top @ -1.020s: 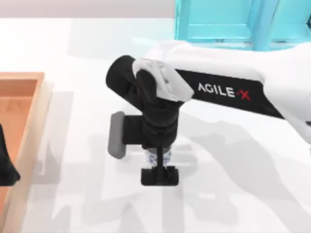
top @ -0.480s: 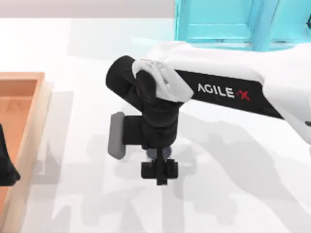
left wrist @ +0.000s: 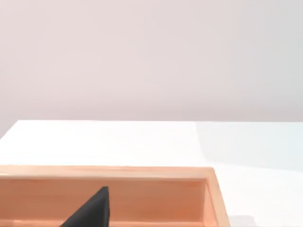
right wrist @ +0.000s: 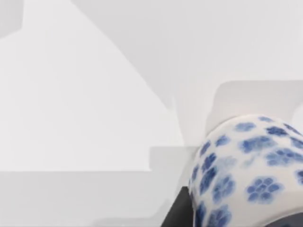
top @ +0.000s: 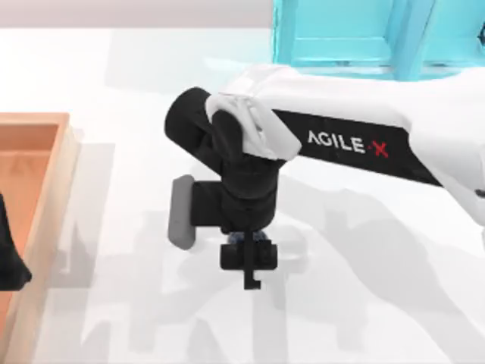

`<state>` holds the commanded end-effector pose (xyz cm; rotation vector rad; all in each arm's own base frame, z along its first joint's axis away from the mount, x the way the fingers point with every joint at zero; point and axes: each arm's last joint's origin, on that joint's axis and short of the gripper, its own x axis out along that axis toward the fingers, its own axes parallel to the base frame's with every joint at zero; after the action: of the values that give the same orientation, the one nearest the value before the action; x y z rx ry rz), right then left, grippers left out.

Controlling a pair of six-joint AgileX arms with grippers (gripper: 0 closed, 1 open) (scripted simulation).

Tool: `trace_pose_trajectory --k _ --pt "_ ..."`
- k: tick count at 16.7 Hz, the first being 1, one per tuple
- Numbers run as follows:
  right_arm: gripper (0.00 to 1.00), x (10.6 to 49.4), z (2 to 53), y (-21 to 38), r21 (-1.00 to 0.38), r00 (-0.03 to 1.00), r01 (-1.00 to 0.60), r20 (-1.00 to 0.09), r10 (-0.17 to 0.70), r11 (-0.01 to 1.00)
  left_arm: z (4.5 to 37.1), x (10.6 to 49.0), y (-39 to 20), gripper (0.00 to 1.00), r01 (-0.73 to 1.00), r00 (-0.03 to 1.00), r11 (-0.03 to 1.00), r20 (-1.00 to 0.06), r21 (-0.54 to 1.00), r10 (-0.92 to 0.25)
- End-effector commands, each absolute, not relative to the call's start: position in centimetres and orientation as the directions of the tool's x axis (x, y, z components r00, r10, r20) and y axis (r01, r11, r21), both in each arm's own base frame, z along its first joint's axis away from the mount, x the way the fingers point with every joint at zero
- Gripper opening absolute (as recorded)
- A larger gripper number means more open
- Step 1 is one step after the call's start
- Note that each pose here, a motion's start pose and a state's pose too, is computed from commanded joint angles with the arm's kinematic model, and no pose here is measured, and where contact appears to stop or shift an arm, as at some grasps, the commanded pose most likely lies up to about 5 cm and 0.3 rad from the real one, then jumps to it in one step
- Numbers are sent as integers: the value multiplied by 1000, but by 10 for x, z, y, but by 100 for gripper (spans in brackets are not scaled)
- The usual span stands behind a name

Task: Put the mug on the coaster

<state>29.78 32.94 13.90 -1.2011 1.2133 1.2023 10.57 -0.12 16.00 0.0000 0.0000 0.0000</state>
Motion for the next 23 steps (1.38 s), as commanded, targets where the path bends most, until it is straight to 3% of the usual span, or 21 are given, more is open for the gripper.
trace_pose_trajectory --k 9,11,14,17,20,23 --pt "0 300 140 328 -2 2 -1000 -1000 2 17 160 106 -1 100 0 1000 1000 0 0 0" --pt "0 310 143 317 -4 5 -998 -1000 5 62 160 106 -1 100 0 1000 1000 0 0 0" --pt "0 345 154 271 -8 11 -972 -1000 10 235 160 106 -1 100 0 1000 1000 0 0 0" --pt "0 389 165 183 -3 5 -862 -1000 3 506 160 106 -1 100 0 1000 1000 0 0 0" --pt "0 413 176 66 5 -14 -629 -1000 -4 777 160 106 -1 100 0 1000 1000 0 0 0" --pt "0 405 189 -40 7 -21 -338 -1000 0 941 160 106 -1 100 0 1000 1000 0 0 0"
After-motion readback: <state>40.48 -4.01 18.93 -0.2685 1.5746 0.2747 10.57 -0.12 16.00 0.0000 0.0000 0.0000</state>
